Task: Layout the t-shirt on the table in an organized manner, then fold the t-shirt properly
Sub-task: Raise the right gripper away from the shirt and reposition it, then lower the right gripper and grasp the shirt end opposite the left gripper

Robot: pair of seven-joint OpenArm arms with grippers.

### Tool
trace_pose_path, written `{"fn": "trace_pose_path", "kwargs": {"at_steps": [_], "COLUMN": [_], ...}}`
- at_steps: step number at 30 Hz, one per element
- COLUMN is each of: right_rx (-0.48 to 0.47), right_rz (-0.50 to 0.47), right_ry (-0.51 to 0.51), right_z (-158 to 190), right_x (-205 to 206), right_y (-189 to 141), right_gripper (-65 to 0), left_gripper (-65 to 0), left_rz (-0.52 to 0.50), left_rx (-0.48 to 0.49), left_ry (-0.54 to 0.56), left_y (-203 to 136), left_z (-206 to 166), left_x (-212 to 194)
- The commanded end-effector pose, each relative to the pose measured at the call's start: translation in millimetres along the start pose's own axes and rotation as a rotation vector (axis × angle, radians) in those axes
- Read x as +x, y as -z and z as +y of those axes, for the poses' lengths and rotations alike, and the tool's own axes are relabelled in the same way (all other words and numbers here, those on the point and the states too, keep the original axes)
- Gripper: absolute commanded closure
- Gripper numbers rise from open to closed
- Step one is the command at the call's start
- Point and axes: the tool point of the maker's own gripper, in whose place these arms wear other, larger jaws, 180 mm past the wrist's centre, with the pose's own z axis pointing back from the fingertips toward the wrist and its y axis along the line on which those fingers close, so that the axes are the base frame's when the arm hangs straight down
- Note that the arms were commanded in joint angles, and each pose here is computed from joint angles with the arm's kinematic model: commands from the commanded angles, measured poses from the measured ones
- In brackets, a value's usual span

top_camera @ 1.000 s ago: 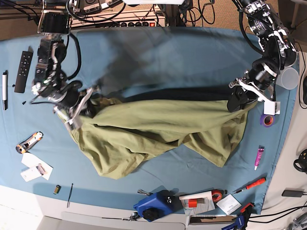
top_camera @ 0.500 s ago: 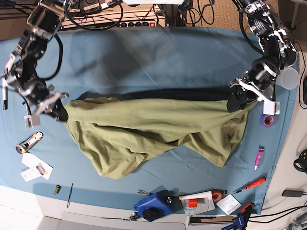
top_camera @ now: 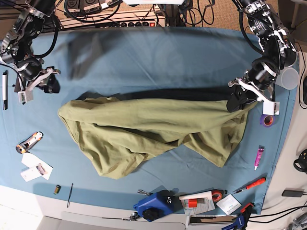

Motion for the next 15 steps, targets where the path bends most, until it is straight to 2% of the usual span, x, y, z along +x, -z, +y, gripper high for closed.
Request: {"fn": "trace_pose_path", "kwargs": {"at_steps": [1,3,9,15], "right_rx": [0.004,0.0,-0.014,-0.025], "right_rz": [-0.063,-0.066,-0.013,-0.01], "right_ry": [-0.026,-0.05,-0.214,-0.247], "right_z": [0.6,3.2,22.4,32.6], "right_x": [19.1,20.6,10.2,32.5], "right_y": [-4.1,0.7,36.7,69.6], "right_gripper": [-19.9,-19.9,-19.8,-19.8], "left_gripper": [0.0,0.0,0.0,0.0], "left_rz": [-0.053,-0.053,-0.059,-0.058], "left_rx": [-0.029,-0.029,-0.035,-0.047], "left_ry": [0.022,0.022,0.023,0.04], "left_y": [-2.0,-2.0,-1.4,-1.5], "left_z": [-7.8,-7.8,-9.1,-11.3], "left_x": [14.9,14.9,17.1,16.8]}}
